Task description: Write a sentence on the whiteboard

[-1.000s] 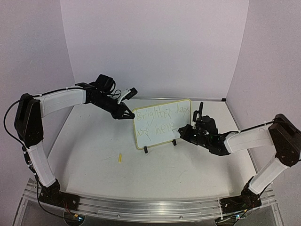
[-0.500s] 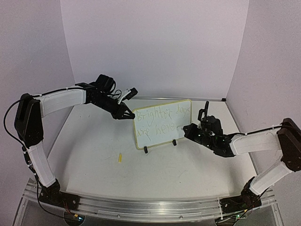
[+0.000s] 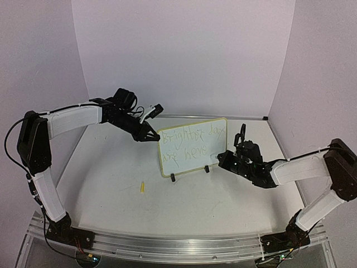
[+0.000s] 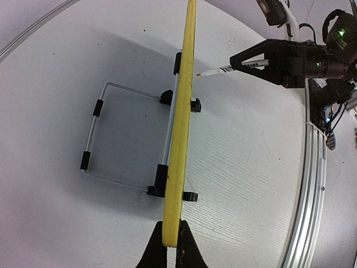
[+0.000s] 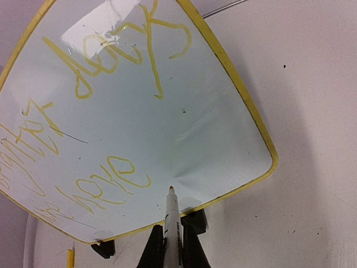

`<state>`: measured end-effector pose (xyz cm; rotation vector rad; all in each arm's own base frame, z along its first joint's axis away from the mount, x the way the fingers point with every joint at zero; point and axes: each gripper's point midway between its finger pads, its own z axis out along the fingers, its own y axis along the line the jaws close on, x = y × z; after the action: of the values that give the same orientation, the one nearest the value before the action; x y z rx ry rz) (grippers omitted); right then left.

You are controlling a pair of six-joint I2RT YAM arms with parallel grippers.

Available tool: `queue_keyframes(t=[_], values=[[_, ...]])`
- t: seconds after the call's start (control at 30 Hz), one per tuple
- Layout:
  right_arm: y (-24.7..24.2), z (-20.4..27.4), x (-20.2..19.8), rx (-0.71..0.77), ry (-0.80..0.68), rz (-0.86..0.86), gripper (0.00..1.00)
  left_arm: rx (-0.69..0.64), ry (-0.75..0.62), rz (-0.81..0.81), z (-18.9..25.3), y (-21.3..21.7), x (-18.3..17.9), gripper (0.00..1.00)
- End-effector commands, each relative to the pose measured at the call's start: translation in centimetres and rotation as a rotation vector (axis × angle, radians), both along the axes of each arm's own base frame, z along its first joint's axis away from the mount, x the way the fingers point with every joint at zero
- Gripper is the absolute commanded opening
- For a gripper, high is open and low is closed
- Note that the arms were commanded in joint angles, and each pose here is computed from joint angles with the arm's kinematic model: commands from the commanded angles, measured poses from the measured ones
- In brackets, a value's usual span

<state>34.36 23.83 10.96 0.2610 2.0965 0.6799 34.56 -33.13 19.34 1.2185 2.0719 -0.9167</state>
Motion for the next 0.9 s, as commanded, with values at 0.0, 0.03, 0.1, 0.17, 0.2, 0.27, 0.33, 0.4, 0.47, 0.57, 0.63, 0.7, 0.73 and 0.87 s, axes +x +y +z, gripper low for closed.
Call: queue_keyframes(t=[0.0, 0.03, 0.1, 0.17, 0.2, 0.27, 0.33, 0.4, 0.47, 0.57, 0.63, 0.7, 0.73, 0.87], values=[[0.67, 1.49, 1.52, 0.026, -0.051, -0.019, 0.0, -0.022, -0.08, -0.012, 2.3, 0.17, -0.27, 0.0], [0.74, 1.6, 1.6, 0.029, -0.055, -0.019, 0.0, -0.022, -0.08, -0.012, 2.29, 0.17, -0.27, 0.0], [0.83, 1.64, 1.72, 0.028, -0.057, -0.019, 0.0, -0.022, -0.08, -0.012, 2.29, 0.17, -0.27, 0.0], [0.93, 1.68, 1.84, 0.029, -0.058, -0.019, 0.0, -0.022, -0.078, -0.013, 2.24, 0.15, -0.27, 0.0], [0.97, 1.63, 1.88, 0.028, -0.057, -0.019, 0.0, -0.022, -0.077, -0.013, 2.23, 0.14, -0.27, 0.0], [1.03, 1.46, 1.98, 0.026, -0.055, -0.019, 0.0, -0.023, -0.076, -0.014, 2.23, 0.12, -0.29, 0.0], [1.11, 1.29, 2.06, 0.023, -0.052, -0.019, 0.0, -0.022, -0.077, -0.014, 2.18, 0.12, -0.27, 0.0], [1.13, 1.08, 2.11, 0.021, -0.049, -0.02, 0.0, -0.022, -0.077, -0.013, 2.17, 0.13, -0.27, 0.0], [1.13, 1.09, 2.16, 0.02, -0.05, -0.021, 0.0, -0.022, -0.078, -0.013, 2.18, 0.13, -0.25, 0.0], [1.09, 1.18, 2.2, 0.021, -0.053, -0.025, 0.0, -0.022, -0.077, -0.014, 2.14, 0.11, -0.24, 0.0], [1.03, 1.24, 2.19, 0.021, -0.055, -0.027, 0.0, -0.022, -0.078, -0.013, 2.18, 0.11, -0.21, 0.0], [1.0, 1.35, 2.16, 0.022, -0.057, -0.027, 0.0, -0.023, -0.078, -0.014, 2.19, 0.1, -0.21, 0.0], [1.0, 1.49, 2.15, 0.025, -0.059, -0.027, 0.0, -0.023, -0.078, -0.014, 2.19, 0.1, -0.22, 0.0], [0.74, 1.85, 1.81, 0.031, -0.066, -0.026, 0.0, -0.023, -0.075, -0.013, 2.14, 0.09, -0.23, 0.0]])
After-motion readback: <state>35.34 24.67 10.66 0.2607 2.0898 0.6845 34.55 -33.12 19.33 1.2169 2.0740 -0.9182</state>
